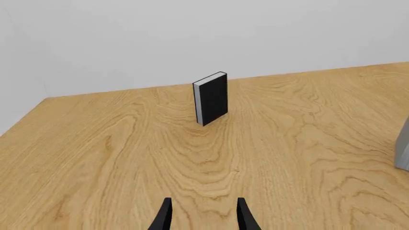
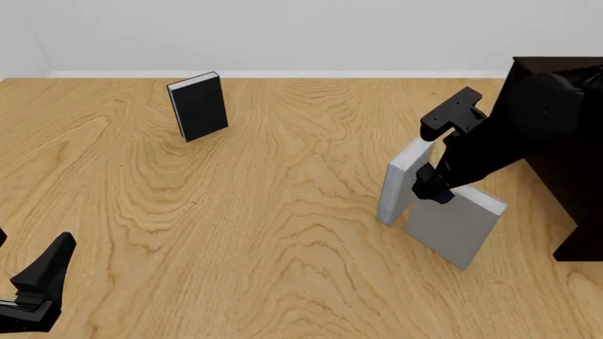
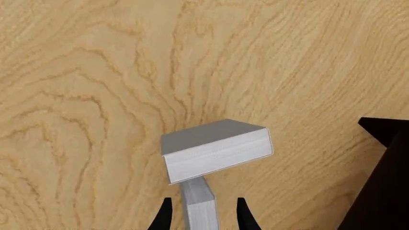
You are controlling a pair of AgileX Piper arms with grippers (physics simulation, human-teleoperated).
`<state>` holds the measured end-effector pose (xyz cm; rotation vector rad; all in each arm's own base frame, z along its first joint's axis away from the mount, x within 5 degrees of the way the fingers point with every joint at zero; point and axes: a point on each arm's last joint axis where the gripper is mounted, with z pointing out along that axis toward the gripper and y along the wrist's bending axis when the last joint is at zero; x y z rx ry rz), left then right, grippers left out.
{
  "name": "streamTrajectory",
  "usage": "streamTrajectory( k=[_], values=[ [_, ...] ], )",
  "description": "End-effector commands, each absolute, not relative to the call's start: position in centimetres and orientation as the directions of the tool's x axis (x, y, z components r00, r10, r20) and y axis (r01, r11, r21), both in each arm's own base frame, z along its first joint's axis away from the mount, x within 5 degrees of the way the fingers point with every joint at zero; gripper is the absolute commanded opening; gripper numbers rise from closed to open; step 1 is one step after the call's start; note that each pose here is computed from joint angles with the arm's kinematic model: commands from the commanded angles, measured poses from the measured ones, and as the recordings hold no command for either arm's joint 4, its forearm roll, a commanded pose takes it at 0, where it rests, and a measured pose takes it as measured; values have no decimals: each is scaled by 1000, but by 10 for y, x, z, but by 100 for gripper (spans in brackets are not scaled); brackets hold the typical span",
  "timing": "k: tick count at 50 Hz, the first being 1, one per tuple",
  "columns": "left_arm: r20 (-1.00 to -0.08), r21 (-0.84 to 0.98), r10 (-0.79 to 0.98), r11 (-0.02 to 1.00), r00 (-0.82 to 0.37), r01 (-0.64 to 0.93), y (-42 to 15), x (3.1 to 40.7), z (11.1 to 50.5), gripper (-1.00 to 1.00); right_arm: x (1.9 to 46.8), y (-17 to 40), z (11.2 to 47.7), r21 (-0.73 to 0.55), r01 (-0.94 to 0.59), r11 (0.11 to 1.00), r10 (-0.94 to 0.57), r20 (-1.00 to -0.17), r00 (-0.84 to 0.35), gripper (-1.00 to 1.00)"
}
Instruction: Pick up the book on the right and place it on the cabinet shelf.
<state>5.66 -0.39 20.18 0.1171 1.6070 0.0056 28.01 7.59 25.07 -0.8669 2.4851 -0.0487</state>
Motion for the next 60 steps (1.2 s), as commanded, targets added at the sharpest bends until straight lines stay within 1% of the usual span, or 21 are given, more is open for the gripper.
streamTrajectory(
  k=[1, 9, 10, 29, 31, 33, 39, 53, 60],
  values=[
    [-996, 77, 79, 994, -35, 74, -4, 57, 202, 100, 280, 72, 248, -198, -570, 797, -591, -446, -672, 100],
    [-996, 77, 79, 994, -34, 73, -4, 57, 202, 100, 276, 72, 247, -195, -571, 798, -591, -444, -674, 100],
    [-996, 77, 79, 994, -34, 73, -4, 57, 202, 100, 276, 71, 248, -197, -568, 799, -589, -447, -673, -100],
    [-996, 73, 76, 994, -38, 79, -4, 56, 201, 100, 266, 69, 258, -194, -574, 796, -593, -440, -674, -100],
    [-997, 70, 74, 994, -39, 79, -4, 56, 201, 100, 270, 59, 266, -211, -548, 809, -578, -456, -677, -100],
    [-996, 71, 75, 994, -40, 81, -4, 56, 201, 100, 265, 61, 267, -206, -561, 802, -588, -445, -676, -100],
    [-997, 65, 69, 995, -40, 81, -4, 56, 201, 100, 259, 53, 276, -214, -550, 807, -582, -444, -681, -100],
    [-997, 60, 64, 994, -38, 93, -5, 57, 201, 100, 252, 34, 297, -244, -515, 822, -565, -458, -686, -100],
    [-998, 56, 60, 994, -37, 97, -5, 57, 202, 100, 248, 25, 313, -267, -483, 834, -549, -489, -678, -100]
  ],
)
